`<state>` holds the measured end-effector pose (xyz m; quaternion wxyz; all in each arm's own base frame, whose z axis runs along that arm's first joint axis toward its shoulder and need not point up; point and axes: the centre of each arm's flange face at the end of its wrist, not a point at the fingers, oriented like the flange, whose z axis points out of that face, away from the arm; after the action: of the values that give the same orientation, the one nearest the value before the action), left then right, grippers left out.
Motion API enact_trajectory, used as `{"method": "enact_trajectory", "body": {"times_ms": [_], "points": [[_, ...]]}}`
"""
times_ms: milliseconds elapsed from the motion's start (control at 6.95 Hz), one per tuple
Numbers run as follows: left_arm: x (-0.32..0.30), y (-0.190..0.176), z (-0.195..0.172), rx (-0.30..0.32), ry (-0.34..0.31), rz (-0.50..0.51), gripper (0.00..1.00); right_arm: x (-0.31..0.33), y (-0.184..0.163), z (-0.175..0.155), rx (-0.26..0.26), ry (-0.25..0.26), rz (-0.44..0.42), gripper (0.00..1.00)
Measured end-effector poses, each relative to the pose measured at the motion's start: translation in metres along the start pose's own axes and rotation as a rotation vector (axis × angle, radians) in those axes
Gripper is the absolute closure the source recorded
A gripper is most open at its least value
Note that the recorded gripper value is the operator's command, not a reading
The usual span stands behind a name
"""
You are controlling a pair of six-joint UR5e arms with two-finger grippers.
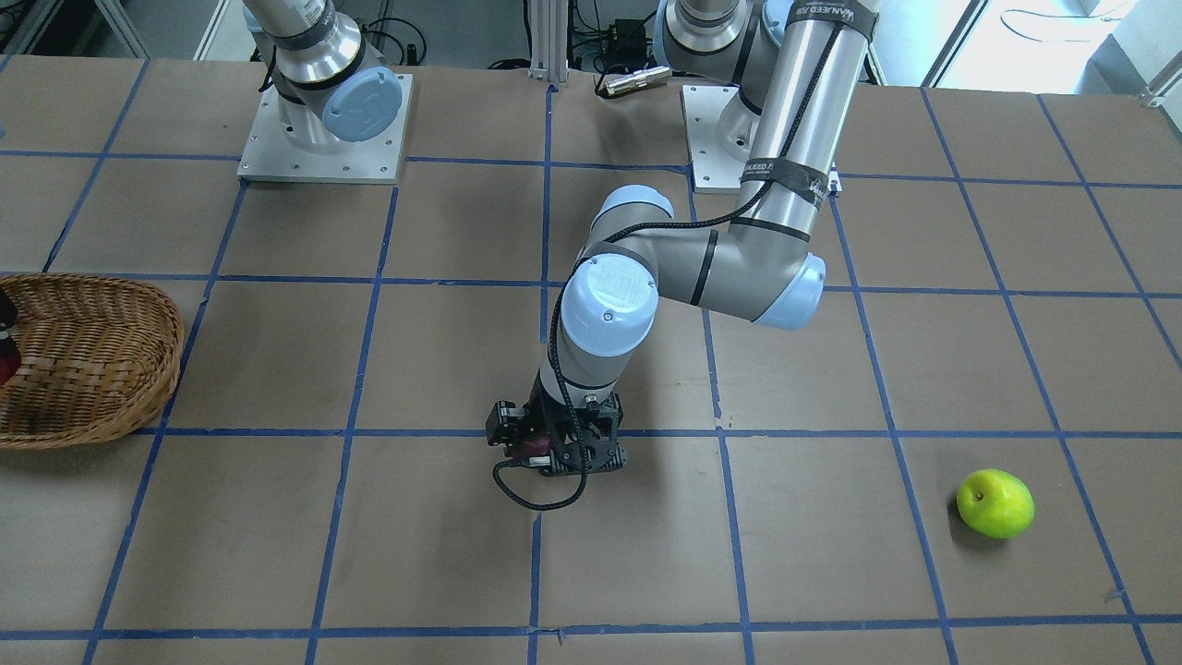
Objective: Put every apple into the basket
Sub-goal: 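Drop the red apple in the basket with right while left sets dark apple centrally, then grasp the dark apple with the right gripper while the left grasps the green apple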
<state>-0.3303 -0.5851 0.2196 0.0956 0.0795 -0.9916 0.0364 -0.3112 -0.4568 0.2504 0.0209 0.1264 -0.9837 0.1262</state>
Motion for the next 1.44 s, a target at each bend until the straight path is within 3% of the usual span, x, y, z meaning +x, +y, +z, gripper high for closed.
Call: {"method": "enact_trajectory", "body": {"times_ms": [144, 432, 719, 1007, 1439], "points": [[-0.025, -0.02, -0.033, 0.039, -0.019, 0.03, 0.0, 0.007, 0.002, 0.005, -0.003, -0.002, -0.006, 0.0], [-0.132, -0.079, -0.115, 0.005, -0.061, 0.141, 0.0, 0.007, 0.003, 0.003, -0.012, -0.009, -0.029, 0.0], [-0.258, -0.123, -0.172, -0.003, -0.077, 0.229, 0.0, -0.013, -0.01, -0.03, -0.014, -0.013, -0.045, 0.0], [-0.377, -0.149, -0.17, -0.028, -0.073, 0.338, 0.0, -0.091, -0.063, -0.061, -0.032, -0.042, -0.081, 0.0], [-0.474, -0.187, -0.141, -0.07, -0.042, 0.439, 0.0, -0.293, -0.155, -0.063, -0.058, -0.099, 0.103, 0.0]]}}
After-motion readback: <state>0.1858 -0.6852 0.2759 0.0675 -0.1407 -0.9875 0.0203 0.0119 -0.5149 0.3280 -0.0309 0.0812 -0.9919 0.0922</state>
